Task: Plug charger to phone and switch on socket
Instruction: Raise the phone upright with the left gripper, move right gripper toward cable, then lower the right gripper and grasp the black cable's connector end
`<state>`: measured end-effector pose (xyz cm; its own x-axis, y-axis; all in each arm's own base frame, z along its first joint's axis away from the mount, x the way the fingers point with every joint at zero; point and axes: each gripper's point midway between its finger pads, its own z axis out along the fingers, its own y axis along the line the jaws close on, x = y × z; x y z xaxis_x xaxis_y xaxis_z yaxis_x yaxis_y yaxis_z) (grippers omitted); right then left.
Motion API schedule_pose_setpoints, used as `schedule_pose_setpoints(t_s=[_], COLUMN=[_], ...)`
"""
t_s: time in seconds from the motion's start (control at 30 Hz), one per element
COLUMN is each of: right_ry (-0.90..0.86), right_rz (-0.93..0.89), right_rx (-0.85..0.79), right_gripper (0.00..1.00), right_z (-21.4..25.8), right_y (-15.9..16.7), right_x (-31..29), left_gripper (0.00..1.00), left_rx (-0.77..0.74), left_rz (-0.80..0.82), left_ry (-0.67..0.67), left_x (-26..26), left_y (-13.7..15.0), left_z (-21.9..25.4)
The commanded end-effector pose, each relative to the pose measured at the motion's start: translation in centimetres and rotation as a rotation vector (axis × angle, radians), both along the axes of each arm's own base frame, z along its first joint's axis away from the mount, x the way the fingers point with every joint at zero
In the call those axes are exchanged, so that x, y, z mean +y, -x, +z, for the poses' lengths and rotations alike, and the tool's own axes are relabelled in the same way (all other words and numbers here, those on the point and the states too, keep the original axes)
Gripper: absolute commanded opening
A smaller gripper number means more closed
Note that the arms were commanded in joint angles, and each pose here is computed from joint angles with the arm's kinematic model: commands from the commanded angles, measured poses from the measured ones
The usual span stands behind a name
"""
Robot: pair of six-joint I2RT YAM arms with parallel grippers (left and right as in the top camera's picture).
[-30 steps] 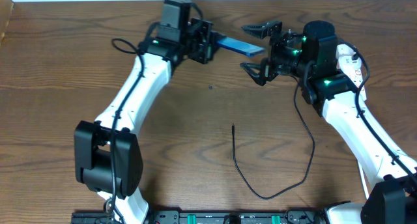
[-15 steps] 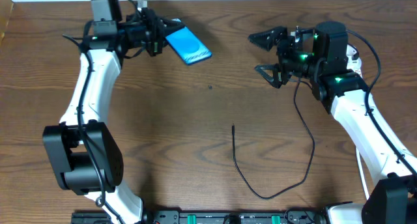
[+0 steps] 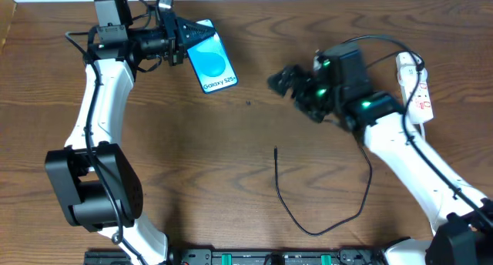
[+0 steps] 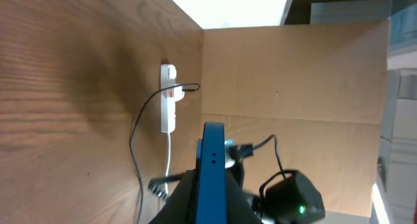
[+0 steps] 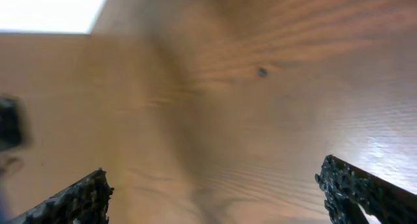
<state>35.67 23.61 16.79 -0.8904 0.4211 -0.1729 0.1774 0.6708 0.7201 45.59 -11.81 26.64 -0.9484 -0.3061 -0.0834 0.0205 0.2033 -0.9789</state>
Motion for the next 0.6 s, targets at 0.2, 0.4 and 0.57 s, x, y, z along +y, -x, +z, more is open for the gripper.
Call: schedule_pose_setpoints(t_s=[0.2, 0.4, 0.57], right_ry=[0.491, 0.585, 0.608], right_rz=[0.026, 0.066, 0.083], right_rx=[-0.044, -0.044, -0.005], right_gripper=[0.99, 0.99, 0.99], right_z=[-4.0, -5.2, -7.2], right_y=[4.2, 6.2, 7.4], right_x=[-1.5, -1.3, -1.3], left_gripper=[0.08, 0.07, 0.08], left_rx=[-0.084, -0.084, -0.084], left_rz=[-0.012, -0.011, -0.011], left_ry=[0.008, 0.008, 0.008], left_x=[1.2, 1.2, 1.2], left_y=[0.6, 0.6, 0.6], left_z=[1.6, 1.6, 1.6])
